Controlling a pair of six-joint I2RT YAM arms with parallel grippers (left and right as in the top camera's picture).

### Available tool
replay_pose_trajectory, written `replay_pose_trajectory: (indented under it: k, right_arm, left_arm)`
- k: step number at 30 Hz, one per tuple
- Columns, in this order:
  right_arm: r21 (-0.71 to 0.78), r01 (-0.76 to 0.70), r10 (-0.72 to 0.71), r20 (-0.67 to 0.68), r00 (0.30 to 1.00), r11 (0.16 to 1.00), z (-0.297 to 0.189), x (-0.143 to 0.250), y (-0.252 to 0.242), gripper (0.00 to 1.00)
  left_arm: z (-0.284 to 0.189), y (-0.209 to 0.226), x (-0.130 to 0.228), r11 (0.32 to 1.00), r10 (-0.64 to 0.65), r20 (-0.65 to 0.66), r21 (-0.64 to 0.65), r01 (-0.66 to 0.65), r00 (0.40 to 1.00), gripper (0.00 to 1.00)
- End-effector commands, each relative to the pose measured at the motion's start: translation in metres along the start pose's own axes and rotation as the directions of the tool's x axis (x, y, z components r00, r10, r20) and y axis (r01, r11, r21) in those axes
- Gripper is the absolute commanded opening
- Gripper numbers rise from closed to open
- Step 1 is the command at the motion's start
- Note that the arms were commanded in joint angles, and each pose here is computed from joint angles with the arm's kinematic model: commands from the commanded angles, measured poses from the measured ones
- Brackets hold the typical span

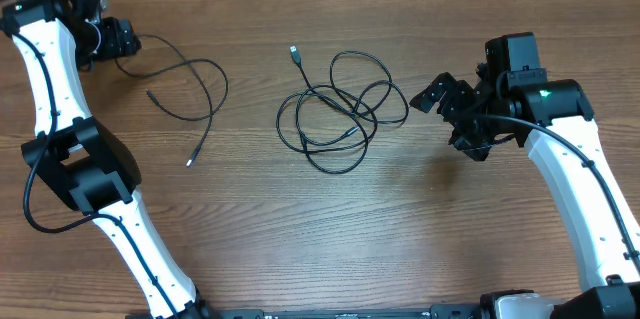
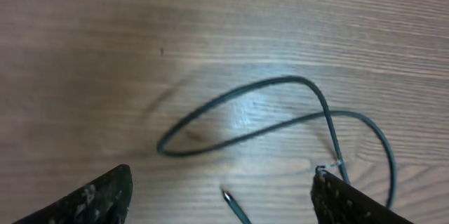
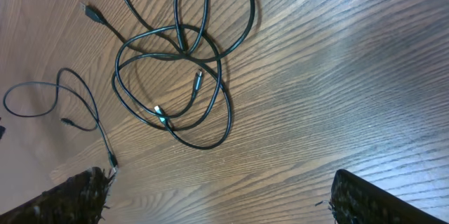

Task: Untangle cables

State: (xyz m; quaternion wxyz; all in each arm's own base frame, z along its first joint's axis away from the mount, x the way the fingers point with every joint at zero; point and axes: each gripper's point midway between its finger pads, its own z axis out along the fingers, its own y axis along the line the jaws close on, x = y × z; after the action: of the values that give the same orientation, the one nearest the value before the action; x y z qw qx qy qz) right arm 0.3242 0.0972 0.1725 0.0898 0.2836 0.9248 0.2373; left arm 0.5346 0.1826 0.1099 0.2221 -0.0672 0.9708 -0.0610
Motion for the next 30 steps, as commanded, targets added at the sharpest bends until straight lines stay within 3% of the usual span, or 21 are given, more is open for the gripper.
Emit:
replay_pose_trajectory:
  k: [1, 11, 16, 19, 23, 25, 30]
  right_arm:
    - [-0.010, 0.014, -0.014, 0.021, 1.000, 1.000, -0.006, -0.003, 0.004, 1.00]
    - [-0.010, 0.014, -0.014, 0.021, 1.000, 1.000, -0.006, -0.003, 0.004, 1.00]
    - [-0.010, 0.014, -0.014, 0.021, 1.000, 1.000, -0.006, -0.003, 0.004, 1.00]
    - [-0.010, 0.014, -0.014, 0.021, 1.000, 1.000, -0.006, -0.003, 0.004, 1.00]
    - [-0.010, 0.014, -0.014, 0.021, 1.000, 1.000, -0.006, -0.003, 0.004, 1.00]
    - [-0.010, 0.014, -0.014, 0.021, 1.000, 1.000, -0.006, -0.003, 0.004, 1.00]
    - [-0.010, 0.014, -0.014, 0.021, 1.000, 1.000, -0.006, -0.003, 0.004, 1.00]
  left_arm:
    - [0.022, 0.003, 0.006, 0.992, 0.128, -0.021, 0.013, -0.128, 0.992, 0.84]
    - [0.065, 0.023, 0.008, 0.986, 0.164, -0.015, -0.021, -0.165, 0.986, 0.87]
    - [0.090, 0.032, 0.010, 0.989, 0.142, -0.012, -0.033, -0.142, 0.990, 0.79]
    - [0.092, 0.039, 0.005, 0.995, 0.070, 0.010, -0.073, -0.069, 0.998, 0.59]
    - [0.080, 0.038, -0.003, 0.997, 0.009, 0.031, -0.077, -0.007, 0.999, 0.19]
    - [0.065, 0.035, -0.009, 0.997, -0.021, 0.041, -0.078, 0.024, 0.999, 0.04]
    - [0.009, 0.017, -0.031, 0.994, -0.098, 0.105, -0.035, 0.102, 0.990, 0.04]
